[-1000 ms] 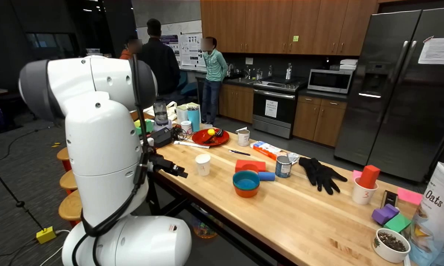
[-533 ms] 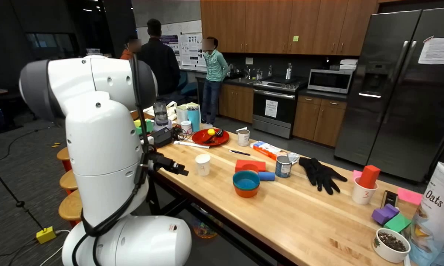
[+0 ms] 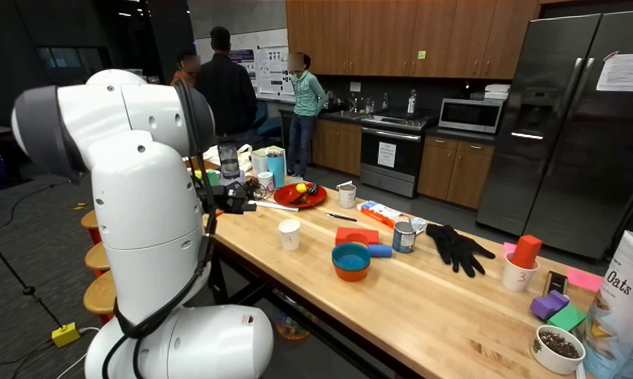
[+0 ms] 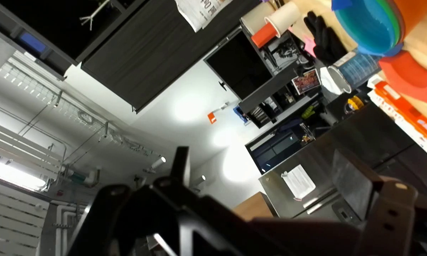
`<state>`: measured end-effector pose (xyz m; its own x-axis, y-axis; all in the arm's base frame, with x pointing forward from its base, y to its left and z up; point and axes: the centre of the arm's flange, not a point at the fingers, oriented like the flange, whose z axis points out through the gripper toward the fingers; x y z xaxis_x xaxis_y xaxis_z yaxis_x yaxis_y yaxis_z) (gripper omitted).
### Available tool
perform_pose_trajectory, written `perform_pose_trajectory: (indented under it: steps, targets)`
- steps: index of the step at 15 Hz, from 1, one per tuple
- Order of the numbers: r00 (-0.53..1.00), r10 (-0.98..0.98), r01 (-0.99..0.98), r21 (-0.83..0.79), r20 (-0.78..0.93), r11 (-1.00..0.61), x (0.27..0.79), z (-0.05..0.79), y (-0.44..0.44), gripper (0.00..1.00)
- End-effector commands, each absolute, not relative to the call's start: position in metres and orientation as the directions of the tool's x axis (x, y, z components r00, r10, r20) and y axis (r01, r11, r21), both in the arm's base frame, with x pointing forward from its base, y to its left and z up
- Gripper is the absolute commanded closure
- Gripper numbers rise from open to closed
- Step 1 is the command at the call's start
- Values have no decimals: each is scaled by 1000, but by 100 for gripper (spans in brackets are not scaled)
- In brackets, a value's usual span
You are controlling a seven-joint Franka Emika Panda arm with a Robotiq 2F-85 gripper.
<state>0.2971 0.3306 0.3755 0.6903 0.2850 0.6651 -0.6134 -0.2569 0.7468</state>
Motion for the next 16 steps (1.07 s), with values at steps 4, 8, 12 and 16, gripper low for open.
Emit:
perform_pose_trajectory:
  steps: [4,8,12,16]
  targets:
    - [613,373,-624,716,696,-312,306,377,375,0]
    - [626,382,-613,732,680,-299,303,378,390,0]
    - [638,367,-645,730,677,-227,289,398,391,0]
    - [622,380,-647,722,685,-245,290,392,390,0]
